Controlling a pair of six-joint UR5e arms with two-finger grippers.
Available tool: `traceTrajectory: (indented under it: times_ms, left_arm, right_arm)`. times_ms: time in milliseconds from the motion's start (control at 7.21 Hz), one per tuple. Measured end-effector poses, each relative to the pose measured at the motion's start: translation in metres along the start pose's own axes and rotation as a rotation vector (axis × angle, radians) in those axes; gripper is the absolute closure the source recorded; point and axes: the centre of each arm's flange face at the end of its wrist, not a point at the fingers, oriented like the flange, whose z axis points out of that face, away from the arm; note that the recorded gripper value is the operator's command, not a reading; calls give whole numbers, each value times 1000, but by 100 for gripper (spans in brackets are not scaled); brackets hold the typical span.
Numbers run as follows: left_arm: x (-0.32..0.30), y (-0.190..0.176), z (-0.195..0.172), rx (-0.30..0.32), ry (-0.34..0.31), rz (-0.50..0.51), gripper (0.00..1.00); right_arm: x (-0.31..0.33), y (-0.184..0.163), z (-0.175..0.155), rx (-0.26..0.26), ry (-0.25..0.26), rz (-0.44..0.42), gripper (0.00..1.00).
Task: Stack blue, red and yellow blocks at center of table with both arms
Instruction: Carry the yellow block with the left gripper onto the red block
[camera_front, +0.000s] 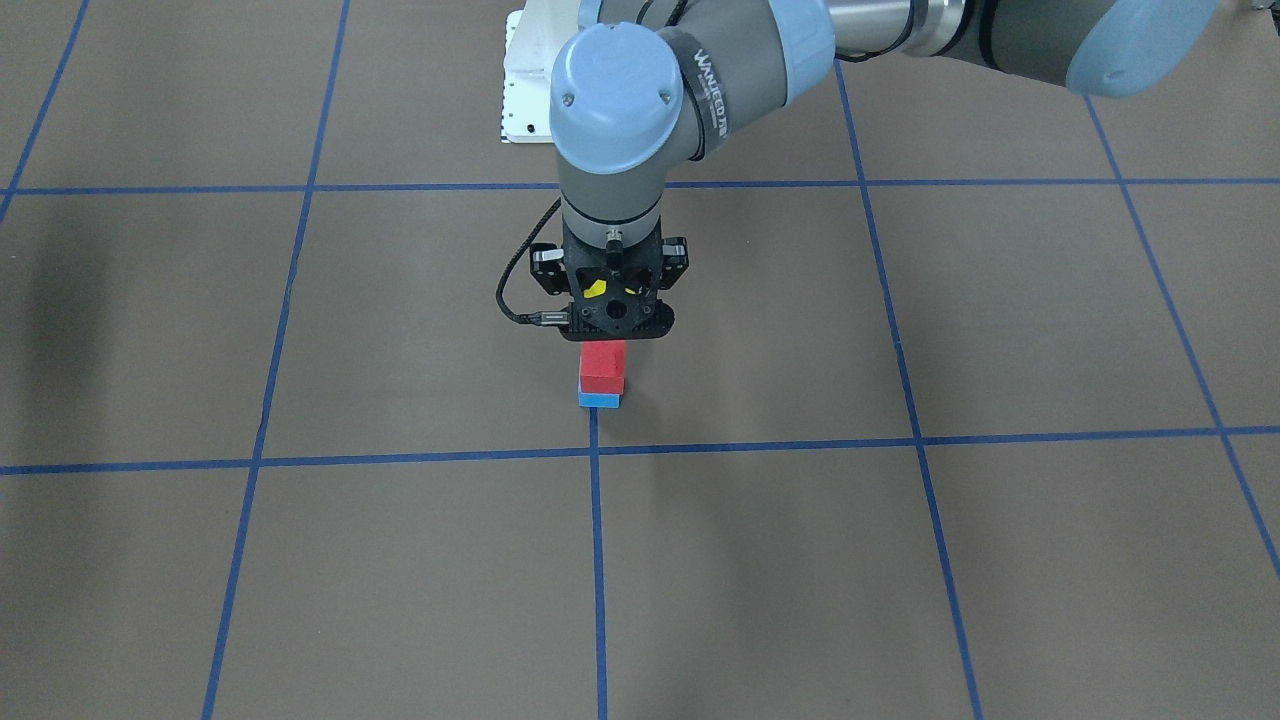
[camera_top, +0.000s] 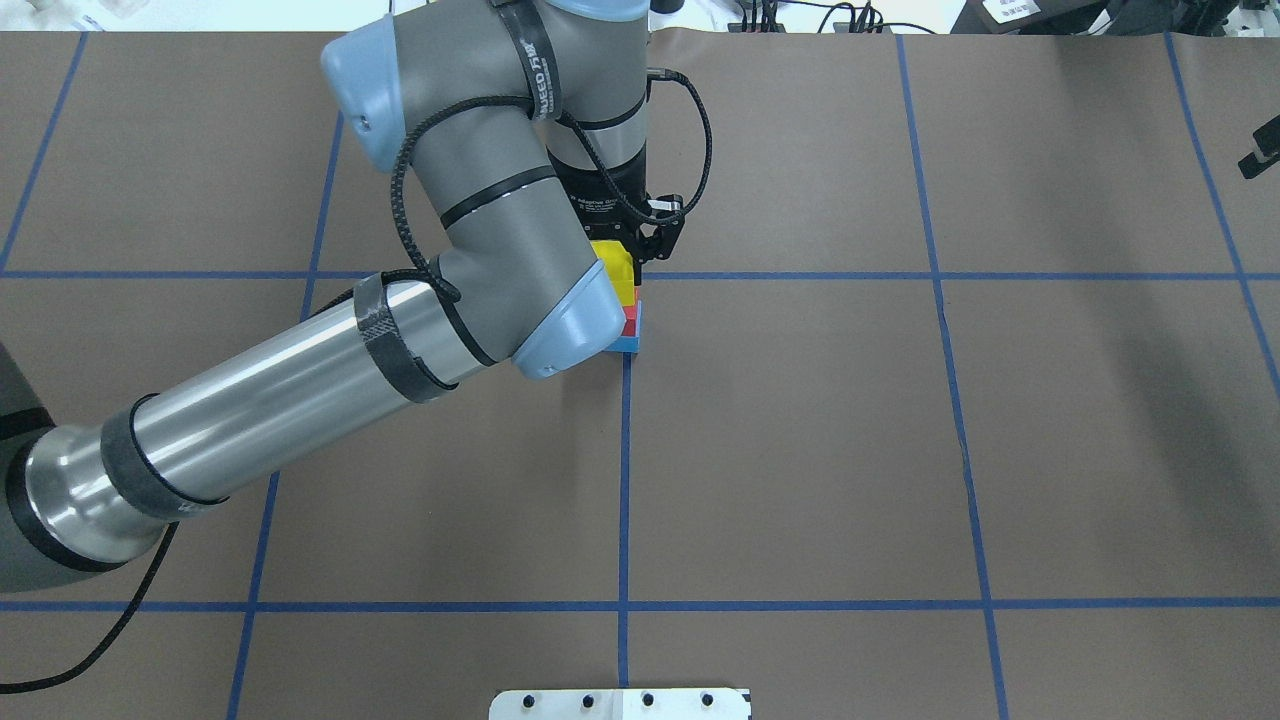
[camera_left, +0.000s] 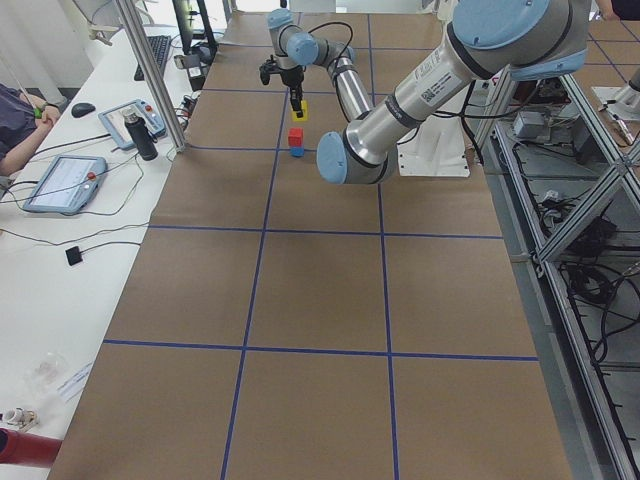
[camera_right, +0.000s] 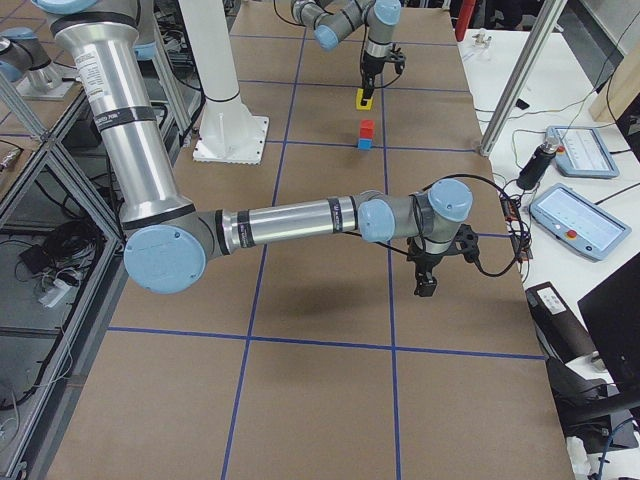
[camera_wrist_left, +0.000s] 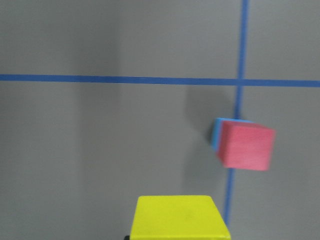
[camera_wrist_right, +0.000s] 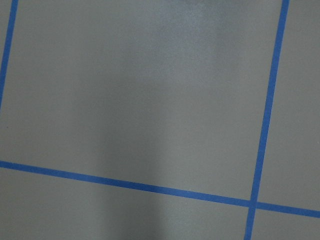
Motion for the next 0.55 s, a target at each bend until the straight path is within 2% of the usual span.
traceTrajectory:
  times_ms: [554]
  left_arm:
    - [8, -19, 25, -3, 0, -4, 100]
  right_arm:
    - [0, 0, 0, 0, 1, -1, 1]
